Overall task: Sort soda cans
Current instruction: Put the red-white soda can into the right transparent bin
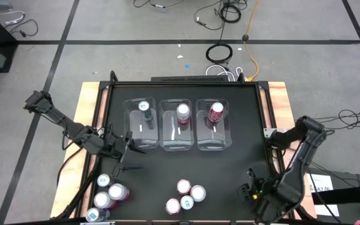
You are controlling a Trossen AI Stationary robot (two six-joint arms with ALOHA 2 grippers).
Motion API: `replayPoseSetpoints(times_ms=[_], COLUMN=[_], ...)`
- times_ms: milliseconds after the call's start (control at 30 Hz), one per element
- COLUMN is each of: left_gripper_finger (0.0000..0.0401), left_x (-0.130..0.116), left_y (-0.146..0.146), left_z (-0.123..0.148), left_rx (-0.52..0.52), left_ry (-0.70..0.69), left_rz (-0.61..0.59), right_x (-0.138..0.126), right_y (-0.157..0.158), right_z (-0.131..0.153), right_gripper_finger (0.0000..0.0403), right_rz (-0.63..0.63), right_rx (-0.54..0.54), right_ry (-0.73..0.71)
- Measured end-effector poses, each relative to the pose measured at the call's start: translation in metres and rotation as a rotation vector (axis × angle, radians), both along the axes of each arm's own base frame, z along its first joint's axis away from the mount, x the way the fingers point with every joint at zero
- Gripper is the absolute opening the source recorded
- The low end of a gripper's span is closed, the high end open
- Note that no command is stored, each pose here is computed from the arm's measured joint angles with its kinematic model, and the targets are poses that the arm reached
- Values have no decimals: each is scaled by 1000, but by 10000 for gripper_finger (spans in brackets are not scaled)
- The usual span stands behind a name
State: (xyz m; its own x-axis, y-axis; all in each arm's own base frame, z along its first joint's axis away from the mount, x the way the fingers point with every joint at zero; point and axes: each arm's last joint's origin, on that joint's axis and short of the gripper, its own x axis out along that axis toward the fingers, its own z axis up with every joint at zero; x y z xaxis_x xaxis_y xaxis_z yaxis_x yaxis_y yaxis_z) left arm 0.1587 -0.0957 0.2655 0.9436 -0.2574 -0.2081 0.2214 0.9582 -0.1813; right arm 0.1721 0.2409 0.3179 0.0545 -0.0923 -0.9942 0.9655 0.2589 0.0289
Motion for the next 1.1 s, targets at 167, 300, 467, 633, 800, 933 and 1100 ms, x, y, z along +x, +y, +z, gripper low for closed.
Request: replayPoseSetpoints(times_ms=[167,300,467,633,800,933,1100], left_gripper_finger=[295,295,295,295,295,295,295], left_x=[0,0,0,0,0,0,0], left_y=[0,0,0,0,1,1,1], left_z=[0,0,0,0,-1,-1,-1], left_rx=[2,3,3,4,7,11,13], left_ry=[2,2,2,2,1,-2,-3], left_rz=[1,5,5,6,22,41,49], right_x=[-19,-28,-40,-48,-51,-52,-50], right_y=[-19,-29,-33,-33,-30,-29,-26], right_z=[-4,-16,-36,-44,-44,-43,-43], right_gripper_finger=[313,313,313,313,313,313,313], right_rz=[-22,-2,65,76,98,132,155], right_rx=[45,133,209,233,280,316,344], right_ry=[78,26,-19,8,62,108,88])
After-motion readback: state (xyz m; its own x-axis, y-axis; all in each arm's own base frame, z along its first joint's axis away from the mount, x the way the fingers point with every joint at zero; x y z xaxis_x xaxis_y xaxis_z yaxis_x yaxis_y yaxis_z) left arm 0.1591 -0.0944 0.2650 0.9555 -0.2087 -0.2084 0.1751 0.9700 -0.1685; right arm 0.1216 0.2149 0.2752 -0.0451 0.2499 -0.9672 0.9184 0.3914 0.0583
